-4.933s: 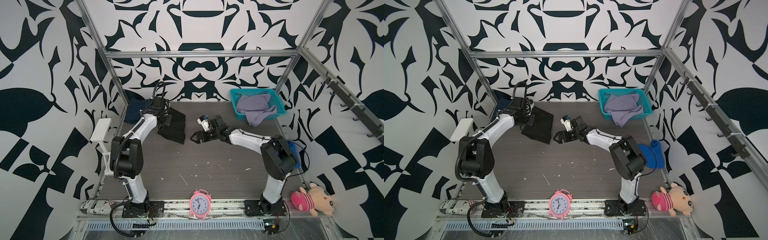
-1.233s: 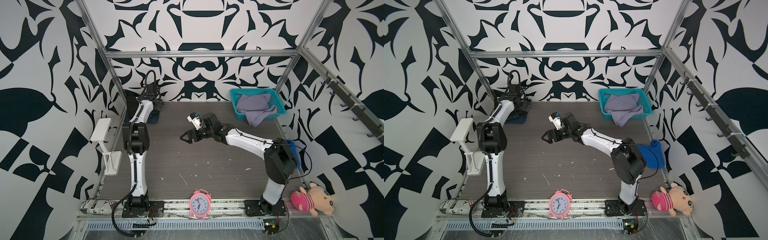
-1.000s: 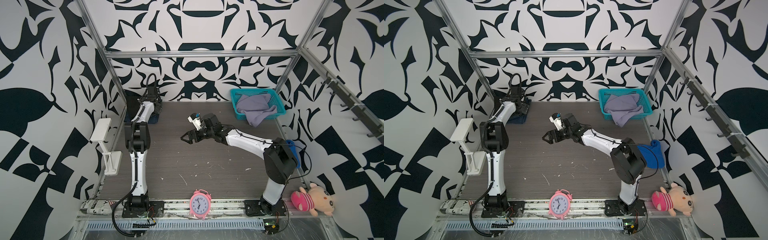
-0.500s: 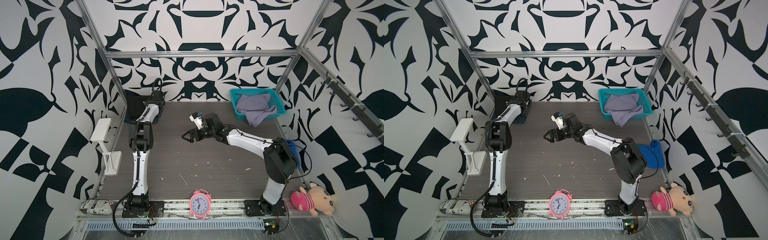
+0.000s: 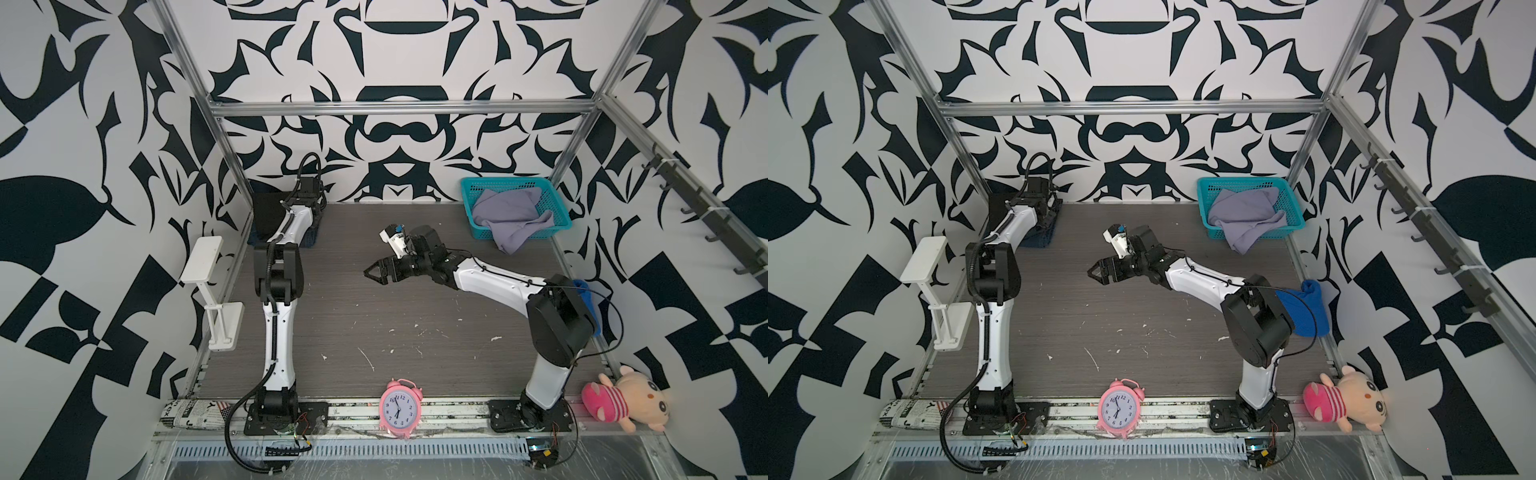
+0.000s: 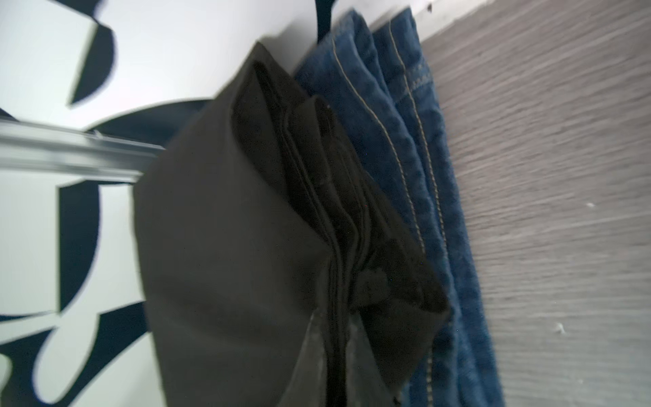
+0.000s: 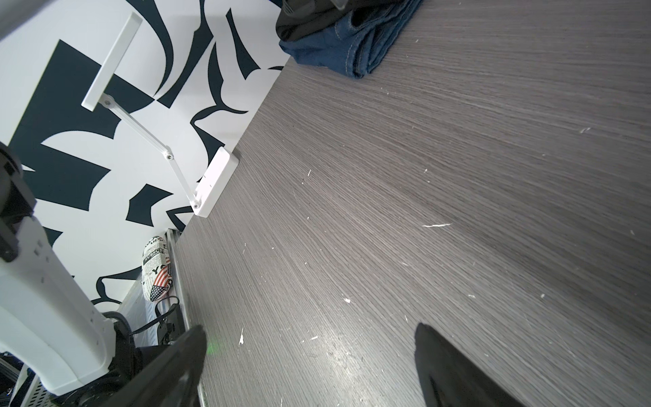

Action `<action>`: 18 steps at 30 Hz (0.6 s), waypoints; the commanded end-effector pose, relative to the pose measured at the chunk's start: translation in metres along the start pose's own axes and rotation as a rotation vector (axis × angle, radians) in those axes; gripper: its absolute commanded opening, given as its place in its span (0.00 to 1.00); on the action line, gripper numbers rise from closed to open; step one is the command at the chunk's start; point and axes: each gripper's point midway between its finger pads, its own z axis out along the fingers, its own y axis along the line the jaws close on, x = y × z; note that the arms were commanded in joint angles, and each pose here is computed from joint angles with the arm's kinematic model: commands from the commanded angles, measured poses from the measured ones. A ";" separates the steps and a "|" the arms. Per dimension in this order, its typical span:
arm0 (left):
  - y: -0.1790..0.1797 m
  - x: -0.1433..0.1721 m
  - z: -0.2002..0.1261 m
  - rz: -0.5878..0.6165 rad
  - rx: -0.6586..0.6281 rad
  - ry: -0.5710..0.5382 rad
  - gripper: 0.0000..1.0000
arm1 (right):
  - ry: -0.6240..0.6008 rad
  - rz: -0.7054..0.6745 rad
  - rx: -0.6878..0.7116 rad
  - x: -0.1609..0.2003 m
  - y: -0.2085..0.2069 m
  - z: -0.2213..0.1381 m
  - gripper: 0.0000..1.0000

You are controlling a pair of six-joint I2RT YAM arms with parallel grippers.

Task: Fold and stack skirts
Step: Smooth out the skirt.

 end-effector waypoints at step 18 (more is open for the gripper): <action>0.046 -0.009 -0.058 0.195 -0.001 -0.120 0.00 | -0.072 -0.036 -0.039 -0.026 0.019 -0.018 0.96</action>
